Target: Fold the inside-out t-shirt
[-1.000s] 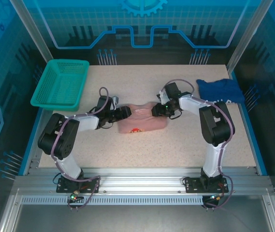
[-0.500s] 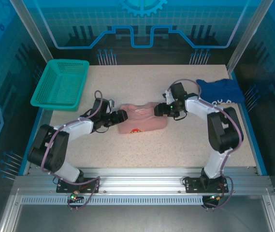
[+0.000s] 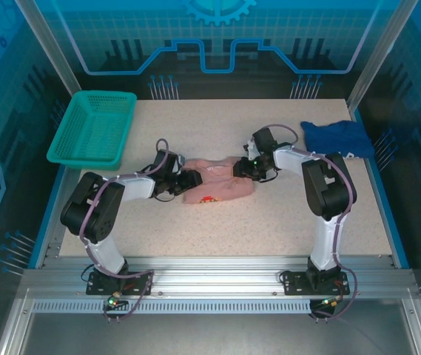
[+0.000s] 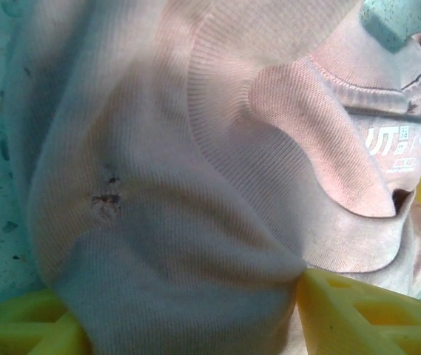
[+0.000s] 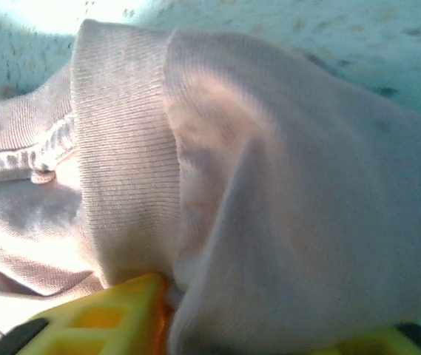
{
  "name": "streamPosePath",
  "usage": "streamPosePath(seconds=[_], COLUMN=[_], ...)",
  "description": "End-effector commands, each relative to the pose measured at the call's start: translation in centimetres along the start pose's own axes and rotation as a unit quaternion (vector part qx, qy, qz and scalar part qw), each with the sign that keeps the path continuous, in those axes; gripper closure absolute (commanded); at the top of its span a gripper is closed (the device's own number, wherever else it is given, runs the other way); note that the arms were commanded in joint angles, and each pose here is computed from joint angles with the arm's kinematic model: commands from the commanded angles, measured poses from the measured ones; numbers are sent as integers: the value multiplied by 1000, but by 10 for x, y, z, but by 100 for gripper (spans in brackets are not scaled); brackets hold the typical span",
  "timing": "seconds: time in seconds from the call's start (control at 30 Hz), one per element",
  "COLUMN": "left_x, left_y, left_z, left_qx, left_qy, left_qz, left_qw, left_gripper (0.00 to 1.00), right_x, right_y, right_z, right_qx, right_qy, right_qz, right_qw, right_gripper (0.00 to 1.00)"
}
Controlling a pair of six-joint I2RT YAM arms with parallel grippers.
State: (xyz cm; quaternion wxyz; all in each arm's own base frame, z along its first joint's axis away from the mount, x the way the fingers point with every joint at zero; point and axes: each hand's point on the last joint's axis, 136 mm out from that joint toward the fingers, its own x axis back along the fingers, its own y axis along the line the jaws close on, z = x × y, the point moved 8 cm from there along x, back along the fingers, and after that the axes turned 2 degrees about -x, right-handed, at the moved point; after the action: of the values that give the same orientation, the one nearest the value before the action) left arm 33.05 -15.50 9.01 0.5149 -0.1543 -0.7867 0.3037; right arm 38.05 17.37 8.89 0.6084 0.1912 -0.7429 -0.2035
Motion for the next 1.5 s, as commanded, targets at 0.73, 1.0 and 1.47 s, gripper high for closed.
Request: streamPosePath(seconds=[0.73,1.0,1.47], left_x=[96,92,74], left_y=[-38,-43,-52], left_z=[-10,-6,-7], left_qx=[-49,-49,-55], left_qy=[-96,-89,-67], left_qz=[29,38,38], left_qw=[994,994,996], left_gripper=[22,22,23], right_x=[236,283,320], right_y=[-48,-76,-71], right_z=[-69,-105,-149], right_qx=[157,158,150], right_qy=[-119,-135,-210], right_qz=[401,493,475], right_qw=[894,845,841], right_gripper=[100,100,100])
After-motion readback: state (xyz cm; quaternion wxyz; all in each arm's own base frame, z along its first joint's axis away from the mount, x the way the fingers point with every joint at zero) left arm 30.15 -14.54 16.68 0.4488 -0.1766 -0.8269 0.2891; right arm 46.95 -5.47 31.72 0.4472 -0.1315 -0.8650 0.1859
